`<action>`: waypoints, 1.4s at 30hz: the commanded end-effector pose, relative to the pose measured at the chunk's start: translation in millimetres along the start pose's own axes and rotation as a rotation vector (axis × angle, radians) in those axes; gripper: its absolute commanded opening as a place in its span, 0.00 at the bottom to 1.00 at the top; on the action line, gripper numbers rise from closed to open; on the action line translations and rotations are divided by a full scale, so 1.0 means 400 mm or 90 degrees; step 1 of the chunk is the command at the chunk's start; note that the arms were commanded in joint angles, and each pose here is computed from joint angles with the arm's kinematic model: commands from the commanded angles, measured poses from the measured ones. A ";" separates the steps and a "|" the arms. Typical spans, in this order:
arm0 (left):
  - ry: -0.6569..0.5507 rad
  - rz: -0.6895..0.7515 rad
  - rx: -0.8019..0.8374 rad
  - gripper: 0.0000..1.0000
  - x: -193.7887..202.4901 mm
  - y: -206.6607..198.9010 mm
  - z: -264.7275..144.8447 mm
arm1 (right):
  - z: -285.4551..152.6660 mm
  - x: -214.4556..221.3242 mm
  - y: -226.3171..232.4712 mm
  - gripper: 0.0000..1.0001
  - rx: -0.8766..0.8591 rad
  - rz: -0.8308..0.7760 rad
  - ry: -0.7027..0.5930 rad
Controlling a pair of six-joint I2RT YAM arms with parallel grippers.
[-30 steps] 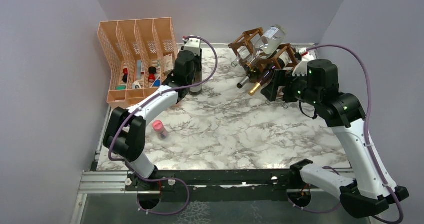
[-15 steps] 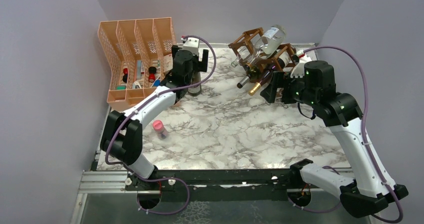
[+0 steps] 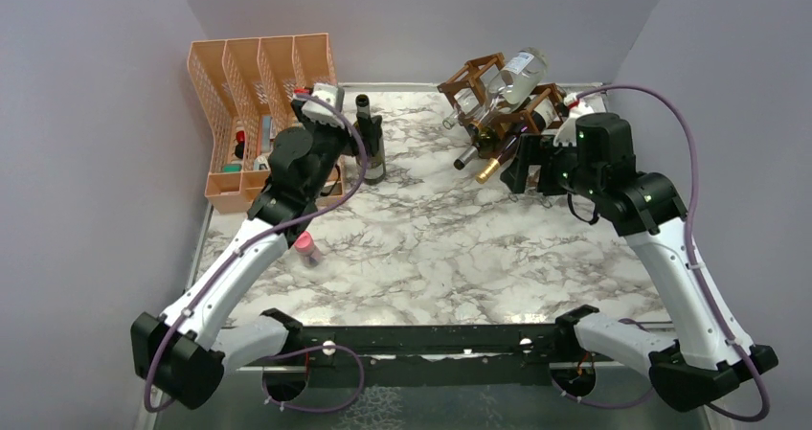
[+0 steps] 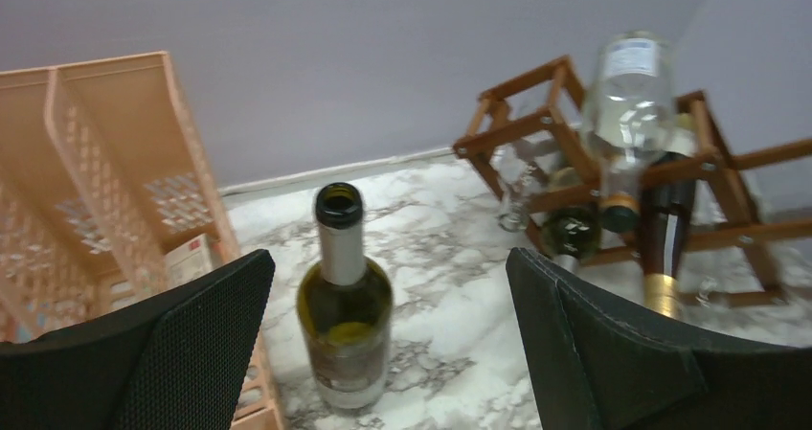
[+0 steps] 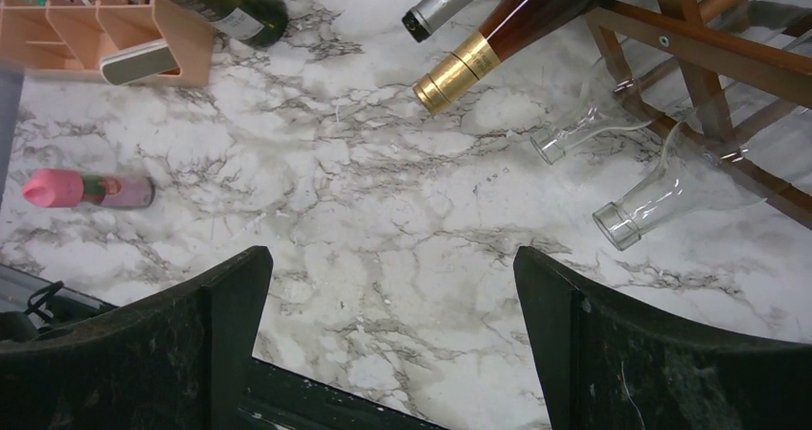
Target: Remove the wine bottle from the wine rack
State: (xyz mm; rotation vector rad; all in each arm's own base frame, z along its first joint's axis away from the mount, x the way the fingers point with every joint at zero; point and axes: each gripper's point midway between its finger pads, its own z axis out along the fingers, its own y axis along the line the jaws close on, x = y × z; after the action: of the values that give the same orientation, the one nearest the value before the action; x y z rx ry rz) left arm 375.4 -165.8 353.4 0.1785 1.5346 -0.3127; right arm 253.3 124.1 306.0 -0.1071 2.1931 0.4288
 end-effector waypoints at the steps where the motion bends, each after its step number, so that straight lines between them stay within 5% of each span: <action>1: -0.064 -0.036 0.205 0.99 -0.024 -0.133 -0.074 | 0.022 -0.038 -0.027 1.00 0.047 -0.009 -0.016; 8: -0.066 -0.019 0.409 0.99 -0.005 -0.271 -0.092 | 0.079 -0.106 -0.060 1.00 0.126 0.040 -0.045; 13: -0.044 0.013 0.458 0.99 0.066 -0.311 -0.113 | 0.130 -0.137 -0.069 1.00 0.161 0.087 -0.050; 25: -0.030 0.031 0.418 0.99 0.127 -0.322 -0.140 | 0.152 -0.020 -0.260 1.00 0.377 0.181 -0.022; 42: -0.043 0.049 0.399 0.98 0.115 -0.325 -0.159 | 0.168 0.122 -0.383 0.92 0.455 0.347 -0.106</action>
State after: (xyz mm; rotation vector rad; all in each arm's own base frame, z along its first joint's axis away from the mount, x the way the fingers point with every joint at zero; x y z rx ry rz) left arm 279.4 -277.8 310.1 0.7144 1.3486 -0.7475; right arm 294.3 14.8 184.0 0.7727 2.2068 -0.1119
